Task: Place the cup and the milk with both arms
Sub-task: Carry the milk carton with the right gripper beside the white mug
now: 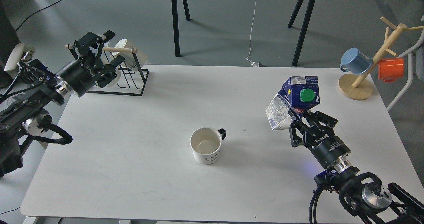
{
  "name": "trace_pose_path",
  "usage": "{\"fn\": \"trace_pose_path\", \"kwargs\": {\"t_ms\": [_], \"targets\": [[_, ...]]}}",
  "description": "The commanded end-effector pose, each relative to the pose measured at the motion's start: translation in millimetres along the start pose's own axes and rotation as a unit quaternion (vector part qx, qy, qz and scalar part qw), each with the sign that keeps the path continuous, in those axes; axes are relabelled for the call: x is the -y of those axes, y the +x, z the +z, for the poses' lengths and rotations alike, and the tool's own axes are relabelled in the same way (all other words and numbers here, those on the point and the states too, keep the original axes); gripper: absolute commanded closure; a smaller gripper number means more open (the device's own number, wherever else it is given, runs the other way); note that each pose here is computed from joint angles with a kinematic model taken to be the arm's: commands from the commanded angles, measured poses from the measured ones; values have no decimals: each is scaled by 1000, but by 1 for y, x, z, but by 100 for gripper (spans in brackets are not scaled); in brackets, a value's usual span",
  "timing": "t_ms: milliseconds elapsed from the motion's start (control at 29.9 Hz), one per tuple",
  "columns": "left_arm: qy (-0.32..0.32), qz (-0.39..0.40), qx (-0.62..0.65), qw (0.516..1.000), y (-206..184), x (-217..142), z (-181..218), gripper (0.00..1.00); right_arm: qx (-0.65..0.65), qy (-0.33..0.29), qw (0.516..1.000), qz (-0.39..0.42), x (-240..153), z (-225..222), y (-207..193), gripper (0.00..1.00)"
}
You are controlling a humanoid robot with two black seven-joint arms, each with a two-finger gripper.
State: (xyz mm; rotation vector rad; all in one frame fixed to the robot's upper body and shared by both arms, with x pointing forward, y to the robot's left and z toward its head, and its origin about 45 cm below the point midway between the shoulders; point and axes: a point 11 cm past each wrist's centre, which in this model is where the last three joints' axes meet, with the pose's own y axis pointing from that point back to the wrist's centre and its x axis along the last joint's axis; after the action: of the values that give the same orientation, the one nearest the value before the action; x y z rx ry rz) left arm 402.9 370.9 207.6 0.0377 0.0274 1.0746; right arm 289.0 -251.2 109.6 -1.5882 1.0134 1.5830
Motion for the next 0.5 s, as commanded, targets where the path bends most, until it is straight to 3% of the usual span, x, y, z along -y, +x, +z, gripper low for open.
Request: {"fn": "trace_pose_path", "kwargs": {"t_ms": [0,468], "targets": [[1,0,2,1000,1,0,0,9,7,-30,999,6,4,29,9,73],[2,3,5,1000,4,-2,2,9,11,-95,995,21,7,90,27,72]]}}
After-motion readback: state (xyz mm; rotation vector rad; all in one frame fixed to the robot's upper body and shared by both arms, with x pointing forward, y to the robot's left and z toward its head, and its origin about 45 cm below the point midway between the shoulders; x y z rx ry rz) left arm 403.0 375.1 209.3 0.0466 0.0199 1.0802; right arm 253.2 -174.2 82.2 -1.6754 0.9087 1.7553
